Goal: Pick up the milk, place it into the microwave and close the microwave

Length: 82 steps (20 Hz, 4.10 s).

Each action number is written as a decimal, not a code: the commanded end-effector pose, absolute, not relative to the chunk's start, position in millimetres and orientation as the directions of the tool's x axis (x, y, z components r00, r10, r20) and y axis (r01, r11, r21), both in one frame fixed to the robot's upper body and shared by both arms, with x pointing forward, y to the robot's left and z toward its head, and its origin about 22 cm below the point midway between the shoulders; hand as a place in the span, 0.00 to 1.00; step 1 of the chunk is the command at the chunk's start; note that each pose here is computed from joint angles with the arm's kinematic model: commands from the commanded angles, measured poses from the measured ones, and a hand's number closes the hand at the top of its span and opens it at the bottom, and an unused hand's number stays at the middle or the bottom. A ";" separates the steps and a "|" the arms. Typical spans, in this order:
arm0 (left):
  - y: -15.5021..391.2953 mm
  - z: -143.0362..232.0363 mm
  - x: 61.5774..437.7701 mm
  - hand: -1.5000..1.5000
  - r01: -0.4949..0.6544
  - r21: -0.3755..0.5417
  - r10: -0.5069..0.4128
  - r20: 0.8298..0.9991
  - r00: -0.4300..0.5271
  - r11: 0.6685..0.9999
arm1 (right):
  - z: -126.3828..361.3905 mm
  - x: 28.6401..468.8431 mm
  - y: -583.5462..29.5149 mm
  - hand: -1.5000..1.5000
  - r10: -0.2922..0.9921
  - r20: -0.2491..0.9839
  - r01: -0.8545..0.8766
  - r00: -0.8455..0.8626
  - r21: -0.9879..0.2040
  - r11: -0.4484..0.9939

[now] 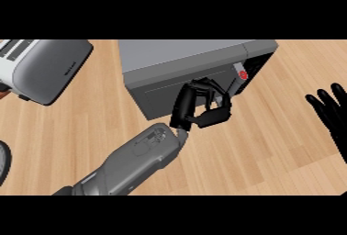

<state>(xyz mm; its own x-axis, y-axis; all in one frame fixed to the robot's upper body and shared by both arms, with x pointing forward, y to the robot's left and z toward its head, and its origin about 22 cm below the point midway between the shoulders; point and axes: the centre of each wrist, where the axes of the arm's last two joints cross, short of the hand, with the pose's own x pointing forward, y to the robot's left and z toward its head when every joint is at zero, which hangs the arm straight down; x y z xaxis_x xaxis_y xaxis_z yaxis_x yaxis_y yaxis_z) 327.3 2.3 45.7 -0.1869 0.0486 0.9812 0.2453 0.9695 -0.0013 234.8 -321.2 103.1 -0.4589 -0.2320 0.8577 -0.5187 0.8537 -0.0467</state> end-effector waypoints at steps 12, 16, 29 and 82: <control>7.9 55.4 351.3 1.00 0.176 -0.069 0.112 0.962 -0.249 0.982 | 132.0 239.5 -327.4 0.00 -0.254 0.839 -0.553 -0.482 -0.066 0.831; 9.8 52.8 352.6 1.00 0.162 -0.087 0.126 0.960 -0.250 0.983 | 134.0 237.3 -328.1 0.00 -0.254 0.846 -0.558 -0.469 -0.061 0.828; 9.3 49.4 354.3 1.00 0.167 -0.097 0.141 0.951 -0.275 0.981 | 155.5 241.6 -336.2 0.00 -0.250 0.836 -0.551 -0.488 -0.073 0.831; 22.0 12.3 356.8 1.00 0.044 0.027 -0.017 0.975 -0.224 0.999 | 198.8 242.6 -340.9 0.00 -0.360 0.840 -0.755 -0.407 -0.087 0.650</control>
